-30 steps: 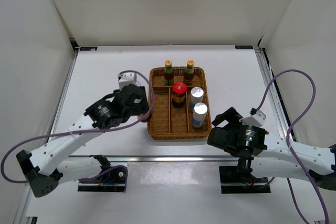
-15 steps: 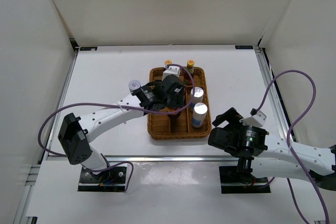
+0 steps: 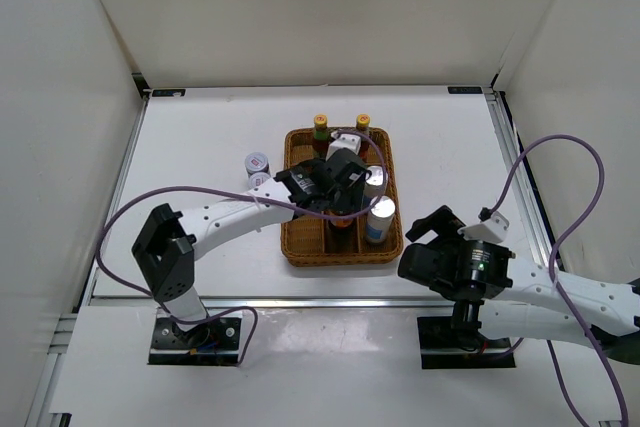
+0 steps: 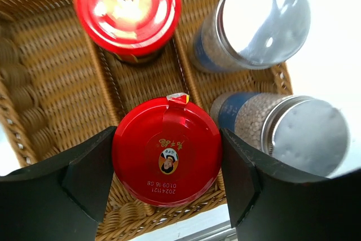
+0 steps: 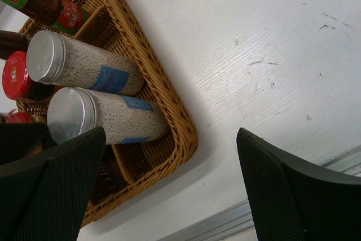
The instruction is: Organize the condiment bottles
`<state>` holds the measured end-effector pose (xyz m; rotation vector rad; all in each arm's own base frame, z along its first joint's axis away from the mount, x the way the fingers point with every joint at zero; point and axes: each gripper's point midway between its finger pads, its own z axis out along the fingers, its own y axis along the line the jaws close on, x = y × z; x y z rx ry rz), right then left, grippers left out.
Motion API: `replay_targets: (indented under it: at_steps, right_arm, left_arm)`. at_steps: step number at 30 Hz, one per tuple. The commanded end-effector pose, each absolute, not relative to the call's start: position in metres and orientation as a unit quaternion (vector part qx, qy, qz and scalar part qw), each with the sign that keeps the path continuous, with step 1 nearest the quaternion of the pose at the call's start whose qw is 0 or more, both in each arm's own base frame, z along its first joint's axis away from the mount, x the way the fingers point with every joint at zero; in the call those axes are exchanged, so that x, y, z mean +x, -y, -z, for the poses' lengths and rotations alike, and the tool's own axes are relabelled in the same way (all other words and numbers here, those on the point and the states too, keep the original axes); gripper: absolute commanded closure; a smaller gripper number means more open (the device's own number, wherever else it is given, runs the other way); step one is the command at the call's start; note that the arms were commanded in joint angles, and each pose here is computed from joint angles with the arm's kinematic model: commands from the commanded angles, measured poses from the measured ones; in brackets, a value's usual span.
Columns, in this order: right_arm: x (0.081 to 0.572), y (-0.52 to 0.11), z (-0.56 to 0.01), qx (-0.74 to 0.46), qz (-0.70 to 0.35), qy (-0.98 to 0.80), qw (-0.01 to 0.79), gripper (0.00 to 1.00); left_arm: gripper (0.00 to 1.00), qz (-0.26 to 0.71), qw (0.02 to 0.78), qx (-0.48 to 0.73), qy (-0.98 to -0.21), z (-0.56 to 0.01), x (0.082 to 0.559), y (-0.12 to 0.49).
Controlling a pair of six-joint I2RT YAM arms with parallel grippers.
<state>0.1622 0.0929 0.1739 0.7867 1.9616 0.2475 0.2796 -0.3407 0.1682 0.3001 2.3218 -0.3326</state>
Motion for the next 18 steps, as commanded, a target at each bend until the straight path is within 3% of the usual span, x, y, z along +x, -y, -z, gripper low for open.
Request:
replay_targets:
  at_steps: [1, 3, 6, 9, 10, 14, 18]
  right_arm:
    - [0.16, -0.066, -0.174, 0.349, -0.076, -0.788, 0.501, 0.0]
    - [0.16, -0.066, -0.174, 0.349, -0.076, -0.788, 0.501, 0.0]
    - [0.16, -0.066, -0.174, 0.351, -0.08, -0.787, 0.5, 0.0]
    - [0.16, -0.066, -0.174, 0.351, -0.08, -0.787, 0.5, 0.0]
    - [0.16, -0.066, -0.174, 0.351, -0.08, -0.787, 0.5, 0.0]
    - [0.159, -0.064, -0.172, 0.349, -0.077, -0.788, 0.501, 0.0]
    - [0.159, -0.064, -0.173, 0.351, -0.08, -0.787, 0.5, 0.0]
  left_arm:
    - [0.84, 0.187, 0.413, 0.103, -0.885, -0.205, 0.28, 0.363]
    - [0.83, 0.186, 0.409, 0.108, -0.887, -0.201, 0.278, 0.366]
    - [0.72, 0.178, 0.403, 0.111, -0.891, -0.191, 0.279, 0.368]
    - [0.47, 0.168, 0.395, 0.114, -0.896, -0.179, 0.277, 0.365]
    - [0.29, 0.17, 0.394, 0.11, -0.896, -0.179, 0.277, 0.365]
    - [0.0, 0.171, 0.407, 0.103, -0.891, -0.19, 0.277, 0.36]
    - [0.0, 0.168, 0.448, 0.094, -0.873, -0.236, 0.278, 0.339]
